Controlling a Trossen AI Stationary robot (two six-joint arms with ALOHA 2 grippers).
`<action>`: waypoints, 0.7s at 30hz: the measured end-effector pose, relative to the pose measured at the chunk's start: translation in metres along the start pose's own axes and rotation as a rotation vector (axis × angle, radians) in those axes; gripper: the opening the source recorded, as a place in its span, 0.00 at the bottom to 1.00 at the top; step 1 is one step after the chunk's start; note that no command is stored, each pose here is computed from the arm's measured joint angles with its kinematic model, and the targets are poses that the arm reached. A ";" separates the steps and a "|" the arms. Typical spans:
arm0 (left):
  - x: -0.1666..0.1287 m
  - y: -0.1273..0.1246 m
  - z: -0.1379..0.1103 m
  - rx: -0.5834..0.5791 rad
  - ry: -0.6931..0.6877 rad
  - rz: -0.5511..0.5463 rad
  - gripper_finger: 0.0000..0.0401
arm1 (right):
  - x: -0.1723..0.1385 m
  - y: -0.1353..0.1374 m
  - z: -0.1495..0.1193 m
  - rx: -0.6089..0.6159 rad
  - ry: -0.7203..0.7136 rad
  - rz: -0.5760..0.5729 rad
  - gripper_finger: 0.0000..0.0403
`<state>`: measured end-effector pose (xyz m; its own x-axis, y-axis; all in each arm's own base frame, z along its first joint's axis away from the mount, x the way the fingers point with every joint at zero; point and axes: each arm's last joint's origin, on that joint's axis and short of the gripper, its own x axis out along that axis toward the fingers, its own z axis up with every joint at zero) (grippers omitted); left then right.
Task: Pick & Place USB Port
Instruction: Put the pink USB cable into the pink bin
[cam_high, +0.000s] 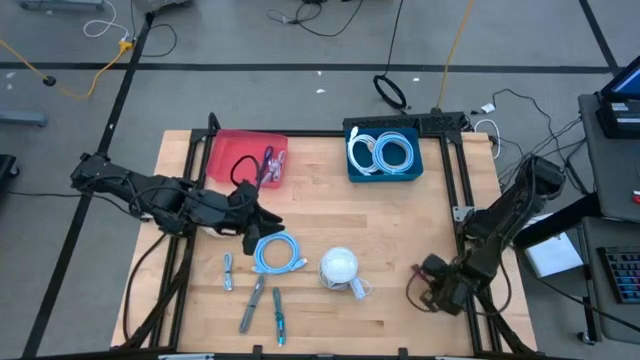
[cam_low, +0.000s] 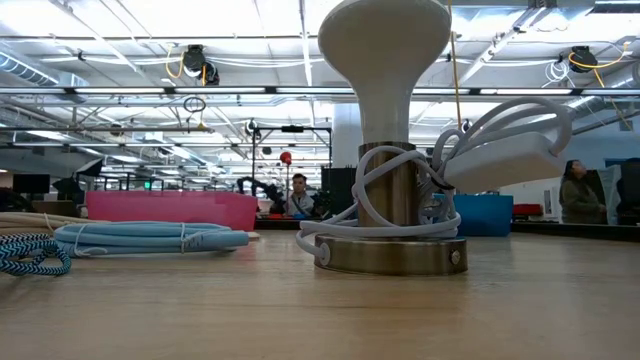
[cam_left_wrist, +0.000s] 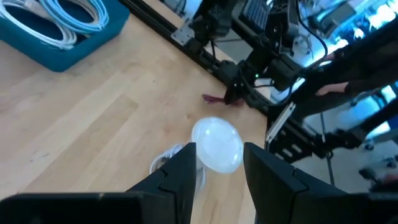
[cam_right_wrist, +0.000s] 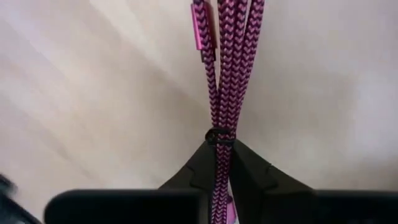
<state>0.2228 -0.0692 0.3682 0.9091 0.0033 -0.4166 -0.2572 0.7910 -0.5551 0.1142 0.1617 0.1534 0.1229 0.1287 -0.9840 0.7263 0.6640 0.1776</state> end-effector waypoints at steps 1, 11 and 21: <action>0.000 0.000 0.001 -0.006 -0.010 0.001 0.34 | -0.004 0.001 0.005 0.009 -0.024 0.013 0.07; 0.002 -0.001 0.021 0.011 -0.157 -0.053 0.34 | -0.063 0.020 0.070 0.014 -0.368 0.179 0.03; 0.007 0.018 0.044 -0.011 -0.238 -0.013 0.34 | -0.169 0.044 0.156 -0.091 -0.854 0.387 0.04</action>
<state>0.2388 -0.0274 0.3871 0.9636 0.1387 -0.2284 -0.2475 0.7854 -0.5673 0.2314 0.0545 0.3253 0.8247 -0.2073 -0.5262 0.4804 0.7476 0.4585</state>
